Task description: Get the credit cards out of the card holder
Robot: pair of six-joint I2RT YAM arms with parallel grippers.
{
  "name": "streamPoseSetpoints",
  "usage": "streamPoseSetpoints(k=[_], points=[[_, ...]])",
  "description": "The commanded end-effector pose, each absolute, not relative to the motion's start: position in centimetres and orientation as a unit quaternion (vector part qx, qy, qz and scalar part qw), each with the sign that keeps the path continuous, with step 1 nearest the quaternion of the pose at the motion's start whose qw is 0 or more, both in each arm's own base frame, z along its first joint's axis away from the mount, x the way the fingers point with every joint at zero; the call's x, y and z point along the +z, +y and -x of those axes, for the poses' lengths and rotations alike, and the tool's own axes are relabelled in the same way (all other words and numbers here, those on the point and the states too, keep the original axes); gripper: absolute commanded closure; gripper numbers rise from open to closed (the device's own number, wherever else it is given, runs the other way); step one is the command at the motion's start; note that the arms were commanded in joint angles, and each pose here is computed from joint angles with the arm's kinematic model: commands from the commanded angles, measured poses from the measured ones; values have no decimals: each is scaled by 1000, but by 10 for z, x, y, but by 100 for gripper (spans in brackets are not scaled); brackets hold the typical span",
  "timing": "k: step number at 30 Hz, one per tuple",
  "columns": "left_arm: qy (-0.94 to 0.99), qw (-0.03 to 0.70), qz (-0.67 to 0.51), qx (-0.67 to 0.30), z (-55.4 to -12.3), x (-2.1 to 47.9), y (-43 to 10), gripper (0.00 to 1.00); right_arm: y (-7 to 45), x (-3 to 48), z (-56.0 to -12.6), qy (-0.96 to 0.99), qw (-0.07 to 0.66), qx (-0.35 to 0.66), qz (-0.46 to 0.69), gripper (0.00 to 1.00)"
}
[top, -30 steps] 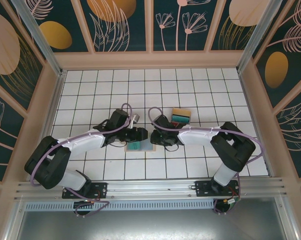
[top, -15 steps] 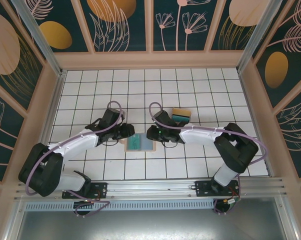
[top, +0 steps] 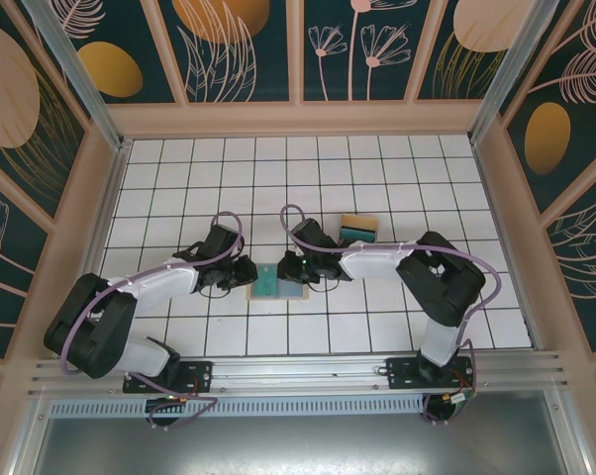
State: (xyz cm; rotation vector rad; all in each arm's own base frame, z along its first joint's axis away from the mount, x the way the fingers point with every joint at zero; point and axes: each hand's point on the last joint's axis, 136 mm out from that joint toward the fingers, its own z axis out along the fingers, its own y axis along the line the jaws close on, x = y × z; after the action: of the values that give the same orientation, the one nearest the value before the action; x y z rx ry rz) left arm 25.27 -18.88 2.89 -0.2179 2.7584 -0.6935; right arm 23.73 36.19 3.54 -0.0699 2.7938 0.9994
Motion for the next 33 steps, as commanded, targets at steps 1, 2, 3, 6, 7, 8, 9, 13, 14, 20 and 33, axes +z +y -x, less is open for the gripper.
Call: streamPoseSetpoints(k=[1, 2, 3, 6, 7, 8, 9, 13, 14, 20, 33], points=[[955, 137, 74, -253, -252, 25, -193, 81, 378, 43, -237, 930, 78, 358, 29, 84], [955, 136, 74, -253, -251, 24, -193, 81, 378, 41, -236, 931, 75, 356, 29, 84], [955, 133, 75, -254, -250, 23, -193, 82, 377, 39, -236, 932, 73, 355, 29, 84], [955, 128, 76, -255, -249, 21, -193, 83, 379, 37, -235, 931, 69, 356, 30, 84], [955, 128, 75, -255, -249, 20, -194, 84, 379, 37, -234, 931, 68, 357, 31, 84], [956, 126, 75, -255, -248, 20, -193, 84, 380, 36, -233, 931, 66, 357, 32, 84], [956, 126, 76, -254, -248, 19, -193, 84, 380, 36, -233, 931, 65, 357, 32, 84], [957, 121, 77, -253, -246, 16, -193, 85, 380, 33, -231, 932, 58, 357, 35, 84], [957, 118, 77, -252, -246, 15, -193, 85, 381, 32, -230, 932, 56, 357, 36, 84], [959, 108, 80, -248, -242, 9, -191, 87, 383, 31, -229, 931, 52, 358, 40, 84], [964, 108, 88, -228, -243, 6, -185, 100, 379, 28, -228, 936, 52, 347, 36, 100]])
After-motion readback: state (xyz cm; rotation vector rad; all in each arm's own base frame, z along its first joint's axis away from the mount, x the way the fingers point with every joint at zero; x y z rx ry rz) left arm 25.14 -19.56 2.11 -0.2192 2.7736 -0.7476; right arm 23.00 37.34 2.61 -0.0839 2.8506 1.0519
